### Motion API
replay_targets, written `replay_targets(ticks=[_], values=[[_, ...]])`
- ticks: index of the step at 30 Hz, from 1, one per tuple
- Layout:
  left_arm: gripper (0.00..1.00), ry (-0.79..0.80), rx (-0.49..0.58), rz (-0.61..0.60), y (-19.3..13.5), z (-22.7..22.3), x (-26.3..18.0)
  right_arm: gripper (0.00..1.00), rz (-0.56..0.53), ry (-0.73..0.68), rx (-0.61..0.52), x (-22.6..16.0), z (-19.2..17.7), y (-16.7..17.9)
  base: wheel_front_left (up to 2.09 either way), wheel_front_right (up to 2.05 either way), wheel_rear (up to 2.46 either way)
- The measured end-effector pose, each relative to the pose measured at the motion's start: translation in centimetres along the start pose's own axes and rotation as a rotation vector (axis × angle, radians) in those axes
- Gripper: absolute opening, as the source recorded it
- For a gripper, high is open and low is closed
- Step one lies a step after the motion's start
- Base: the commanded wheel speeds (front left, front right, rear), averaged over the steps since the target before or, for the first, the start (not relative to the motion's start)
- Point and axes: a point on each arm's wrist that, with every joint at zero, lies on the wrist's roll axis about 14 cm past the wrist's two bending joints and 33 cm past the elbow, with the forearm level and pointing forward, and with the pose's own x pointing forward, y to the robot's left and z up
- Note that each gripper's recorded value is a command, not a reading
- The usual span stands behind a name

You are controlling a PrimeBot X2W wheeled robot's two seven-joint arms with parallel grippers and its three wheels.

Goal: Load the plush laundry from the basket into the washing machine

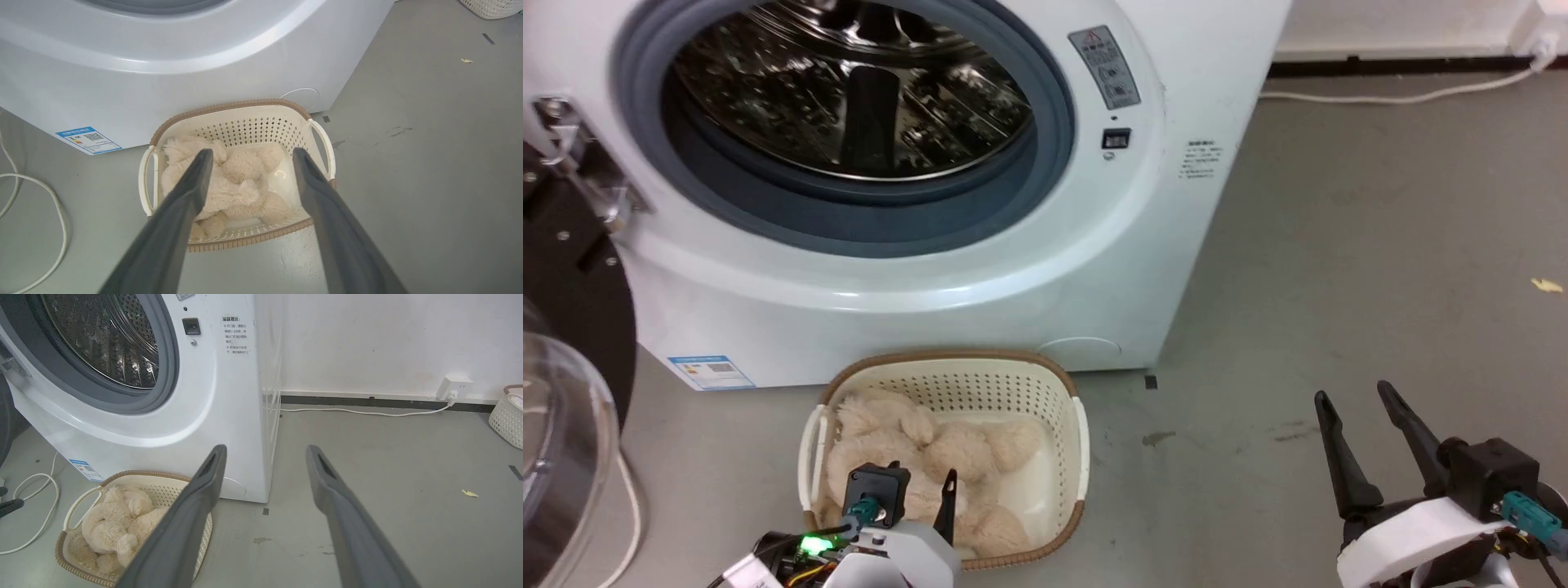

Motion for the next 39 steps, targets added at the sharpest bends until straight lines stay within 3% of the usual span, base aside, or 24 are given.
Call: replay_targets(ticks=[17,22,39], values=[[1.00,0.233,0.058,-0.113,-2.3,-6.0,3.0,1.00,-0.076,0.033,0.041,0.3,-1.8,-2.3,0.00,0.00,0.00],[1.00,0.282,0.033,-0.103,-1.8,-7.3,3.8,1.00,-0.095,0.042,0.053,0.4,-2.3,-2.9,0.00,0.00,0.00],[1.00,0.428,0.123,-0.109,-0.4,-11.2,7.0,1.00,-0.167,0.059,0.085,0.9,-3.6,-5.0,0.00,0.00,0.00]])
